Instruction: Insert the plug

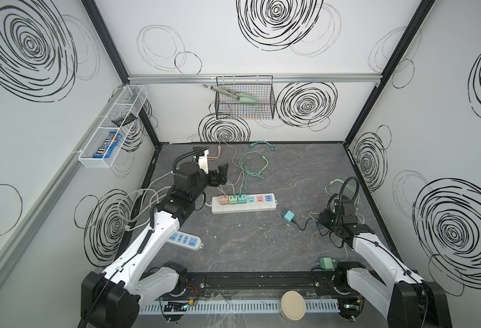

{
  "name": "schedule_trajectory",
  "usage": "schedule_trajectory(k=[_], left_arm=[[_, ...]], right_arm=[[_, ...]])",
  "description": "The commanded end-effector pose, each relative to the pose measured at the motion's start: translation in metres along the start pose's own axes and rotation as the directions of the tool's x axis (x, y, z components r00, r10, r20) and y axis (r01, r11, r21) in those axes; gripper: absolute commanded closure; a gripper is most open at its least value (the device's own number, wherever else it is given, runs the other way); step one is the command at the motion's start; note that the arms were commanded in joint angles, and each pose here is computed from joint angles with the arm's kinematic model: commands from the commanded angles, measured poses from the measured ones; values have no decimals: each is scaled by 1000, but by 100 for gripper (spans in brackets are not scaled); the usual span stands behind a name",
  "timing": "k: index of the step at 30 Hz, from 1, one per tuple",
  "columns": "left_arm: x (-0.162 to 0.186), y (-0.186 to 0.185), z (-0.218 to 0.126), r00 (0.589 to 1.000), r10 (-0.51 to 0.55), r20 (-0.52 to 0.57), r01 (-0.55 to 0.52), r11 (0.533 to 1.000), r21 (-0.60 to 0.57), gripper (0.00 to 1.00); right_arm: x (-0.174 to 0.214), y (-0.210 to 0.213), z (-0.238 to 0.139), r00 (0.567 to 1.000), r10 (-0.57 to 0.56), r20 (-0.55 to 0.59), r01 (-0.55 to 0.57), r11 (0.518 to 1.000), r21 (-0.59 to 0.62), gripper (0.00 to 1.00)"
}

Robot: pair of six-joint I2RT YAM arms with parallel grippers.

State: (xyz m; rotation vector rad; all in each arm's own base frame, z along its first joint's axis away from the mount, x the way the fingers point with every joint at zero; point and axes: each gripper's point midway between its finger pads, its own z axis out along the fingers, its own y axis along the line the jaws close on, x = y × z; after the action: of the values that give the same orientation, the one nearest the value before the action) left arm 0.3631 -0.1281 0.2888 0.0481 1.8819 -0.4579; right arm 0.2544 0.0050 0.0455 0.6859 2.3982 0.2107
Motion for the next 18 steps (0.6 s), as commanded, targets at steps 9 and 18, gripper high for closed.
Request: schedule_trajectory(k=[9, 18], left_arm=[[-1, 5, 2, 1000, -22, 4, 22, 1000, 0, 4], [3, 8, 2, 1000, -23, -2, 23, 1000, -10, 4]], right_arm=[[-19, 41, -16, 999, -46, -2, 46, 986, -157, 98], [-34, 35, -59, 993, 104, -52, -108, 990, -86, 8]])
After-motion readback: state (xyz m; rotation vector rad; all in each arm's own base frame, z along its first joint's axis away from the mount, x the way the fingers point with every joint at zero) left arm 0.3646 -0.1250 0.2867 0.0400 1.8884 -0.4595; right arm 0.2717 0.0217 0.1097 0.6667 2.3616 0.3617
